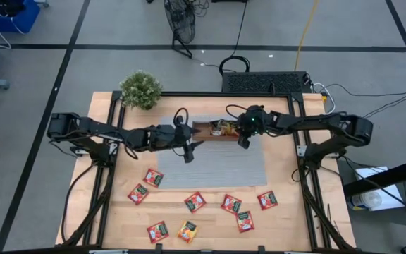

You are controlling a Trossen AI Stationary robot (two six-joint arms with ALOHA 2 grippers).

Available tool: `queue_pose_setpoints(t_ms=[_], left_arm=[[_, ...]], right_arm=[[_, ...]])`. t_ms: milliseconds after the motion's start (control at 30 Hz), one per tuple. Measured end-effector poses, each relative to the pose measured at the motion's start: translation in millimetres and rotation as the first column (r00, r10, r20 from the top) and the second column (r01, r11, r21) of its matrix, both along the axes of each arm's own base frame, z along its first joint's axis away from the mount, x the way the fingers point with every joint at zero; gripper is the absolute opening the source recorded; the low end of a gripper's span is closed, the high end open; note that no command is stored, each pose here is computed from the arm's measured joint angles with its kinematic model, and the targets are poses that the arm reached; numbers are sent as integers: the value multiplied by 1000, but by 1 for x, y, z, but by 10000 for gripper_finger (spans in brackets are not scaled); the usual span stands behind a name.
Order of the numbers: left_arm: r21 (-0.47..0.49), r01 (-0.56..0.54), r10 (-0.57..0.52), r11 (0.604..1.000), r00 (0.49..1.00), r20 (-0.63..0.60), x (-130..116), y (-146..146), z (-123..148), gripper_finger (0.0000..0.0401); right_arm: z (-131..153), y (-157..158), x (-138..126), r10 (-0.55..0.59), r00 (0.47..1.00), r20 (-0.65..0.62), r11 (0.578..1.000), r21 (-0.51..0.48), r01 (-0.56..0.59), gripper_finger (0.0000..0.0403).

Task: Pick & Place Tea
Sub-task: Put the yellow tea bag into the right section of the wooden organizer

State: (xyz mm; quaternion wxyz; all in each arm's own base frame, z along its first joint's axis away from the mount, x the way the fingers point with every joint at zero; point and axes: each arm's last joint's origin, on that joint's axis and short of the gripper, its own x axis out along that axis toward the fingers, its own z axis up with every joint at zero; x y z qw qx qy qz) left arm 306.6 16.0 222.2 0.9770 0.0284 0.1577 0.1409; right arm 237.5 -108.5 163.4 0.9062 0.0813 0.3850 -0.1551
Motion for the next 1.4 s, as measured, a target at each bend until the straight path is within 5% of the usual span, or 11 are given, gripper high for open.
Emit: queue_pose_setpoints(t_ms=[233, 600, 1067, 1400], left_arm=[[-6, 11, -11, 1000, 1000, -7, 0, -1, -1, 214], [-12, 10, -10, 1000, 1000, -27, -1, -2, -3, 211], [-43, -1, 0, 999, 1000, -27, -1, -2, -3, 214], [-52, -4, 3, 999, 1000, -24, -1, -2, -3, 214]], right_arm=[[-10, -3, 7, -10, 1000, -2, 1000, -24, 10, 5], [-5, 5, 6, -112, 990, -88, 969, -231, 90, 10], [-4, 8, 7, -137, 986, -92, 960, -256, 109, 109], [2, 5, 3, -237, 968, -87, 914, -358, 191, 113]])
